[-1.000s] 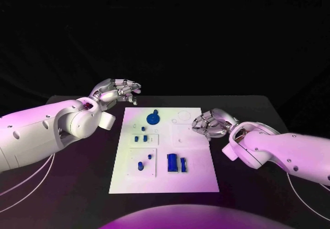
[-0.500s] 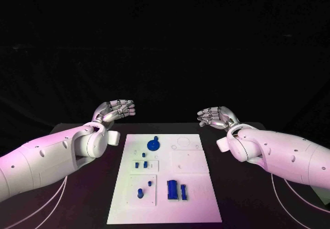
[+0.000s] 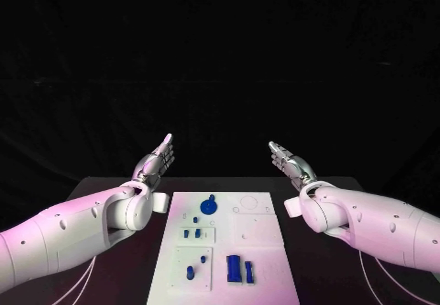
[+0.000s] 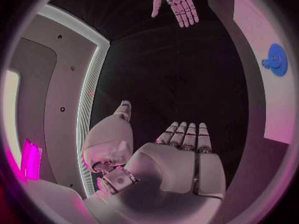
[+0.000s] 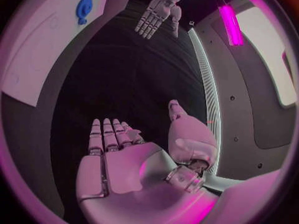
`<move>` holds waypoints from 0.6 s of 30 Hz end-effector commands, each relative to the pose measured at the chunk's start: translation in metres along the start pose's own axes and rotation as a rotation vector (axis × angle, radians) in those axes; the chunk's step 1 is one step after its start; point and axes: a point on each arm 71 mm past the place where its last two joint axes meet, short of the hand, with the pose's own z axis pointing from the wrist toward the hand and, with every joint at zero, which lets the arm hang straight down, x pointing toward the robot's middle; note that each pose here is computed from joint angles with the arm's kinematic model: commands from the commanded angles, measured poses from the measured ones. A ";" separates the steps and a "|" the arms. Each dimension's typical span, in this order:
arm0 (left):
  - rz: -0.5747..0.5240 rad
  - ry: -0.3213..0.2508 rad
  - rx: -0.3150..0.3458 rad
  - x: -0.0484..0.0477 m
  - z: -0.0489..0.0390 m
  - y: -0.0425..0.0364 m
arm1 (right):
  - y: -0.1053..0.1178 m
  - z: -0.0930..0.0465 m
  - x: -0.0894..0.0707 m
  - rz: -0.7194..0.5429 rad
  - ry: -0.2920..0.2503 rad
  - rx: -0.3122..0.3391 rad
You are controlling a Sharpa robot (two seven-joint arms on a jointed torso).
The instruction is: Assemble the parts on the task board
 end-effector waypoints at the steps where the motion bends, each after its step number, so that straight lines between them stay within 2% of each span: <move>1: 0.047 -0.088 0.010 0.0114 -0.0097 -0.0001 | 0.006 -0.012 0.008 0.072 -0.097 -0.014; 5: 0.058 -0.119 0.003 0.0313 -0.0248 0.0003 | 0.016 -0.028 0.021 0.146 -0.137 -0.010; 9: 0.064 -0.138 0.000 0.0429 -0.0346 -0.0003 | 0.022 -0.038 0.028 0.186 -0.160 -0.003; 13: 0.068 -0.149 -0.002 0.0495 -0.0406 -0.0009 | 0.025 -0.043 0.032 0.206 -0.171 0.001; 18: 0.069 -0.151 -0.003 0.0503 -0.0414 -0.0010 | 0.026 -0.043 0.032 0.207 -0.172 0.001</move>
